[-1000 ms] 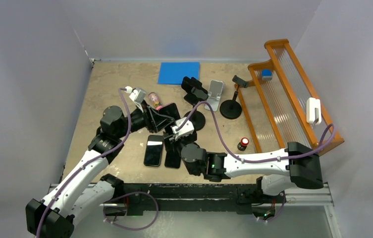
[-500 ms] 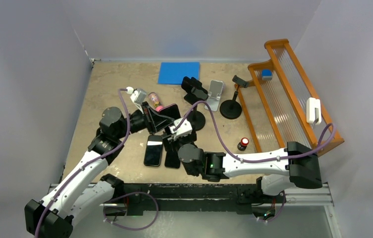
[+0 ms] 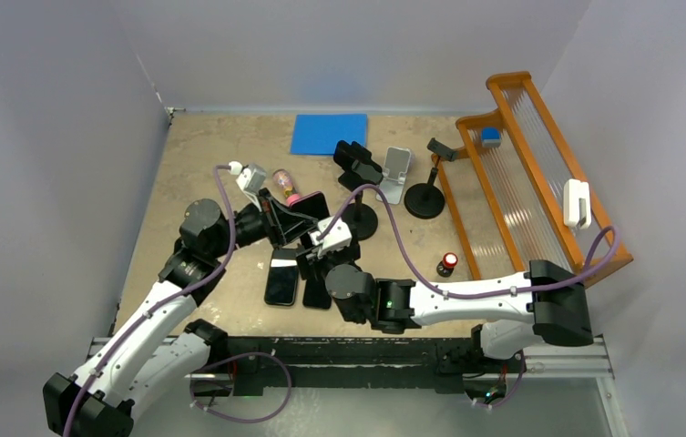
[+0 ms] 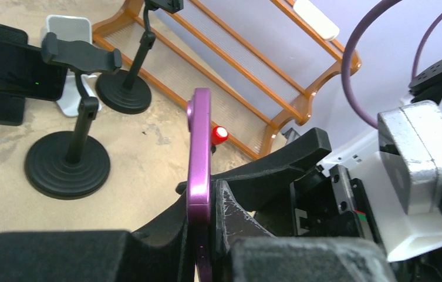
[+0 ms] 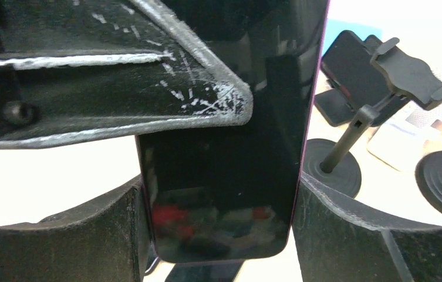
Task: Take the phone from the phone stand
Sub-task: Place the phone at the center of the board.
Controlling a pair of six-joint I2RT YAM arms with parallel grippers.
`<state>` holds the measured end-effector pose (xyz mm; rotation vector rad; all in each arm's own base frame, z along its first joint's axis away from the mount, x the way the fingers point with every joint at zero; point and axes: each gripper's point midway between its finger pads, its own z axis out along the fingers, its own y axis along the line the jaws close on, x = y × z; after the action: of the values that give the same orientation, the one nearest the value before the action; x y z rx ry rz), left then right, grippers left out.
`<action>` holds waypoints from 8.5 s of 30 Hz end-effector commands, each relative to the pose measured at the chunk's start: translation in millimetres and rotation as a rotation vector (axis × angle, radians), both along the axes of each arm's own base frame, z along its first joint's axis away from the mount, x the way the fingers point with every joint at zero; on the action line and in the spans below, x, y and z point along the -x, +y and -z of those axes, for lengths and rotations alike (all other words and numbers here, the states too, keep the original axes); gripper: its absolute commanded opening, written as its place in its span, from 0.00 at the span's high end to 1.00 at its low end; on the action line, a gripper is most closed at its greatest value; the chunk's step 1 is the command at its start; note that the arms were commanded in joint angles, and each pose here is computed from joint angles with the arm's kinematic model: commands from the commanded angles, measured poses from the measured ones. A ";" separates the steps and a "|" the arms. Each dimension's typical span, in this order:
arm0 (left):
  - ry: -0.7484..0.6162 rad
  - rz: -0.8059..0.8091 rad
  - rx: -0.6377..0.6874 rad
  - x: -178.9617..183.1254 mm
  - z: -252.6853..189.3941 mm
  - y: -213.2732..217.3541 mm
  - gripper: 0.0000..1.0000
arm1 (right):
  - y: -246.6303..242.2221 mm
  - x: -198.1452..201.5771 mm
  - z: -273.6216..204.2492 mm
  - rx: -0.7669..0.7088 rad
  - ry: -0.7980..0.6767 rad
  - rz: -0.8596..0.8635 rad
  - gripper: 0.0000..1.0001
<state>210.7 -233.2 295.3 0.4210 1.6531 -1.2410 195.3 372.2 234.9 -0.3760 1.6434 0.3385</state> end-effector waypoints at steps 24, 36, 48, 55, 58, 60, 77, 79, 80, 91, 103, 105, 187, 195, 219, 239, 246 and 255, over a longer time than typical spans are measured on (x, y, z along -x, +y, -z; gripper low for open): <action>-0.202 -0.023 0.037 3.0 -31.5 7.8 1.00 | -56.1 70.4 -71.0 -0.323 0.066 -0.408 0.02; -0.511 0.506 0.053 105.6 -63.5 -2.3 1.00 | -75.8 126.8 -122.8 -0.437 -0.120 -0.777 0.08; -0.557 0.659 0.107 136.6 -79.2 2.9 1.00 | -56.8 148.2 -130.9 -0.531 -0.101 -0.903 0.18; -0.523 0.668 0.116 138.1 -72.7 3.1 1.00 | -33.3 140.0 -127.6 -0.516 -0.083 -0.870 0.26; -0.513 0.672 0.120 139.3 -72.3 3.4 1.00 | -27.8 134.8 -122.5 -0.509 -0.078 -0.844 0.32; -0.512 0.675 0.120 140.7 -72.4 4.0 1.00 | -26.1 136.0 -123.9 -0.518 -0.080 -0.851 0.35; -0.521 0.682 0.120 146.6 -71.2 6.6 1.00 | -9.8 130.1 -127.2 -0.550 -0.073 -0.826 0.53; -0.520 0.681 0.120 146.7 -71.1 6.7 1.00 | -7.3 129.9 -126.4 -0.543 -0.070 -0.827 0.54; -0.520 0.680 0.121 146.5 -71.5 6.6 1.00 | -6.6 129.3 -126.3 -0.542 -0.069 -0.824 0.55; -0.512 0.685 0.118 146.3 -71.3 6.3 1.00 | -6.3 126.7 -123.5 -0.539 -0.054 -0.807 0.62; -0.490 0.695 0.116 146.3 -68.5 6.0 1.00 | 2.9 131.8 -123.9 -0.528 -0.049 -0.842 0.94; -0.485 0.692 0.115 145.2 -68.0 5.6 1.00 | 1.6 131.0 -123.9 -0.529 -0.047 -0.836 1.00; -0.089 -0.274 -0.193 -33.8 16.6 38.5 0.40 | -87.0 -26.2 165.6 -0.635 0.934 -0.057 1.00; -0.084 -0.273 -0.196 -34.6 18.2 38.0 0.40 | -93.8 -28.5 169.0 -0.613 0.921 -0.025 1.00; -0.061 -0.260 -0.210 -36.6 23.8 35.2 0.41 | -71.3 9.2 161.0 -0.663 1.119 -0.209 1.00; -0.061 -0.254 -0.204 -35.2 22.6 34.4 0.41 | -75.3 10.2 178.9 -0.753 1.203 -0.134 1.00; -0.064 -0.254 -0.202 -34.8 21.7 34.6 0.41 | -77.4 7.8 185.8 -0.747 1.204 -0.102 1.00; -0.059 -0.251 -0.203 -35.0 23.0 33.9 0.41 | -85.2 7.8 201.2 -0.714 1.199 -0.053 1.00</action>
<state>246.2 -195.3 256.8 0.3452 1.7857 -0.8470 180.6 290.4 35.0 0.4156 2.5080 1.3422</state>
